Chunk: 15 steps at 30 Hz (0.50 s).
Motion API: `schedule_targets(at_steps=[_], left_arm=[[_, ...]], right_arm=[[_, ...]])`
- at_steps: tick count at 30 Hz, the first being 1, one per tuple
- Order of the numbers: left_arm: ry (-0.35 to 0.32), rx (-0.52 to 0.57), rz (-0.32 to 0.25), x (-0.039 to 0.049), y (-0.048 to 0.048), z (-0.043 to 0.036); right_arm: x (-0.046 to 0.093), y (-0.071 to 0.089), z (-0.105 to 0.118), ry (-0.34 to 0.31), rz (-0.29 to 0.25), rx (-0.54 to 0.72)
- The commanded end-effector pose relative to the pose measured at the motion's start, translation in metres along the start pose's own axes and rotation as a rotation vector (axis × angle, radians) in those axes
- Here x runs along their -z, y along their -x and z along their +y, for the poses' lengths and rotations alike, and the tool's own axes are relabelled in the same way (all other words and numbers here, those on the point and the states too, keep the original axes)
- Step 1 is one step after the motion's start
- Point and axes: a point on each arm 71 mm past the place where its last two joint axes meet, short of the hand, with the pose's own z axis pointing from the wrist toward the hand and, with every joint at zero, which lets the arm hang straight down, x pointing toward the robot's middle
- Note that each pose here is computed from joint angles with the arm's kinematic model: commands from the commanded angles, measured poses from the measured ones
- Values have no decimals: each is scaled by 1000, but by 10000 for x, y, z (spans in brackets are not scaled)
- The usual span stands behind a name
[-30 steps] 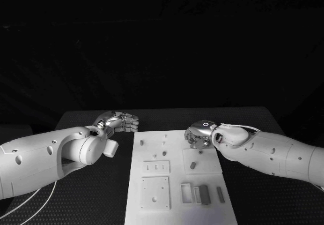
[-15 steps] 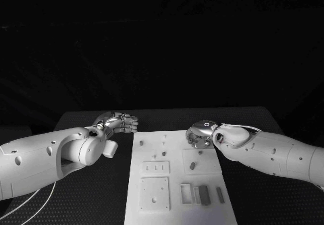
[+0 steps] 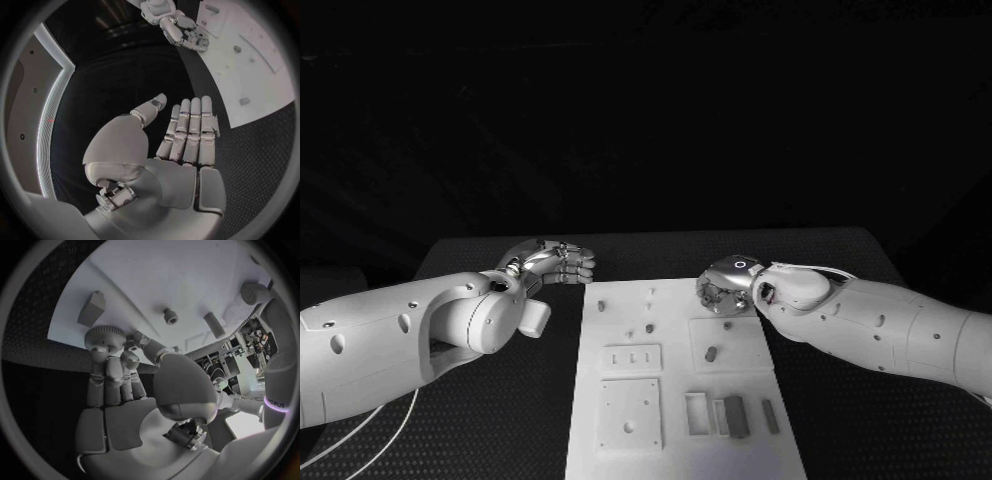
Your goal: Assemble the parts on the task board
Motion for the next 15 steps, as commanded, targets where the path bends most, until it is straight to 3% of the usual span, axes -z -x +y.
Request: schedule_targets(at_steps=[1, 15], left_arm=[[-6, 4, 22, -4, -29, -19], [-5, 5, 25, -3, -27, -18]], right_arm=[[3, -26, -2, 6, 31, 14], [3, -31, 9, 17, 39, 20]])
